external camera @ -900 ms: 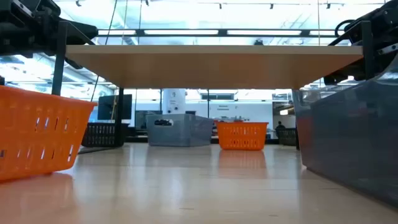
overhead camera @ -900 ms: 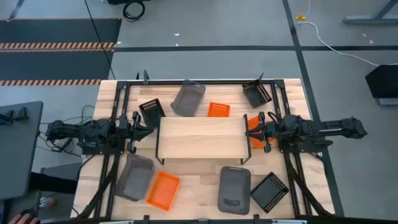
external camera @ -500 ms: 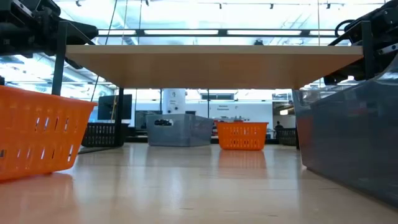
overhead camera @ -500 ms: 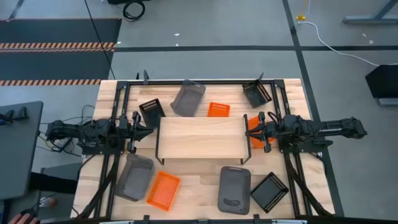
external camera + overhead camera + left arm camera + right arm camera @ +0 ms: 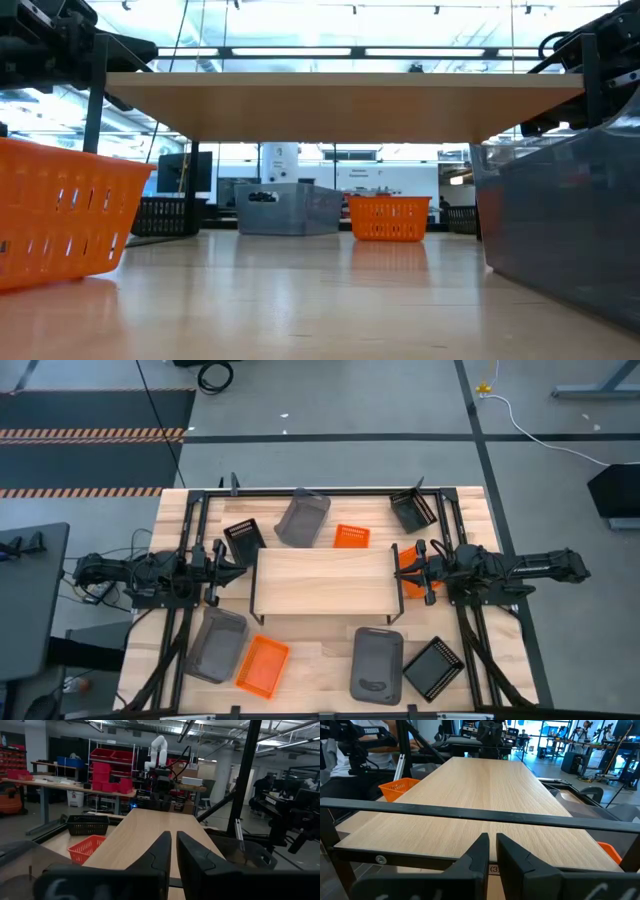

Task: Stack baskets on shelf by color

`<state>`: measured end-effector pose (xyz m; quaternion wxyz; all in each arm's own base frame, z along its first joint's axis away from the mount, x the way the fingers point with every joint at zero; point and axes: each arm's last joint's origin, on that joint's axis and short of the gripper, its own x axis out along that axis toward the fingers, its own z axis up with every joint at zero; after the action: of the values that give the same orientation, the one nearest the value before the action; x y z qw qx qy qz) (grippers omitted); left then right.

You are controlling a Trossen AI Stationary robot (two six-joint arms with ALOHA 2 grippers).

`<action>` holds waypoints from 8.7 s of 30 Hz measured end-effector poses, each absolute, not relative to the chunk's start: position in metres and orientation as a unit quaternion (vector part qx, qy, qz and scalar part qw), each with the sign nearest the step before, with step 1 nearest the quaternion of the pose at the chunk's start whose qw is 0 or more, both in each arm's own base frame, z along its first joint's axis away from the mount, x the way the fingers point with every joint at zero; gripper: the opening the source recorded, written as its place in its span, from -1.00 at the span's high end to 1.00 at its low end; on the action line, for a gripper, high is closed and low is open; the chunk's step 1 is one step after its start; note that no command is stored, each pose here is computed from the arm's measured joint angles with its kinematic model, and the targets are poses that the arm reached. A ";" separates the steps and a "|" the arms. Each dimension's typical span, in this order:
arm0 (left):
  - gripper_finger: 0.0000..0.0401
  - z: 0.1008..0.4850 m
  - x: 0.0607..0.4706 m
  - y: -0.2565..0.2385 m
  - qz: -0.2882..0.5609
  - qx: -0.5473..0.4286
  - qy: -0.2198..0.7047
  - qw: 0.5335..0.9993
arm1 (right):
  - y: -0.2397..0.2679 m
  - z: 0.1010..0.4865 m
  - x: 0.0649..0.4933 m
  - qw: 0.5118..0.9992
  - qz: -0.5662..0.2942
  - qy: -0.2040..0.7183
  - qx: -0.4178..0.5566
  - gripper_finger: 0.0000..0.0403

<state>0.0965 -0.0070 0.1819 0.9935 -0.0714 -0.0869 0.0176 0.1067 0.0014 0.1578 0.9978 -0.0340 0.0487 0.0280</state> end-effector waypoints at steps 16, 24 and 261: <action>0.82 0.182 0.097 -0.007 0.018 -0.071 -0.087 0.993 | 0.001 0.158 0.107 0.998 0.028 0.049 -0.034 0.81; 0.86 0.182 0.097 -0.007 0.018 -0.071 -0.087 0.993 | 0.001 0.158 0.107 0.998 0.028 0.049 -0.034 0.81; 0.82 0.197 0.098 -0.022 0.003 -0.202 -0.149 0.968 | 0.078 0.191 0.149 0.706 -0.143 0.694 -0.007 -0.18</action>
<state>0.0982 -0.0221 0.1965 0.9679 -0.2021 -0.1494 0.0033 0.1490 0.0776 0.1913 0.7058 -0.0073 0.6939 -0.1425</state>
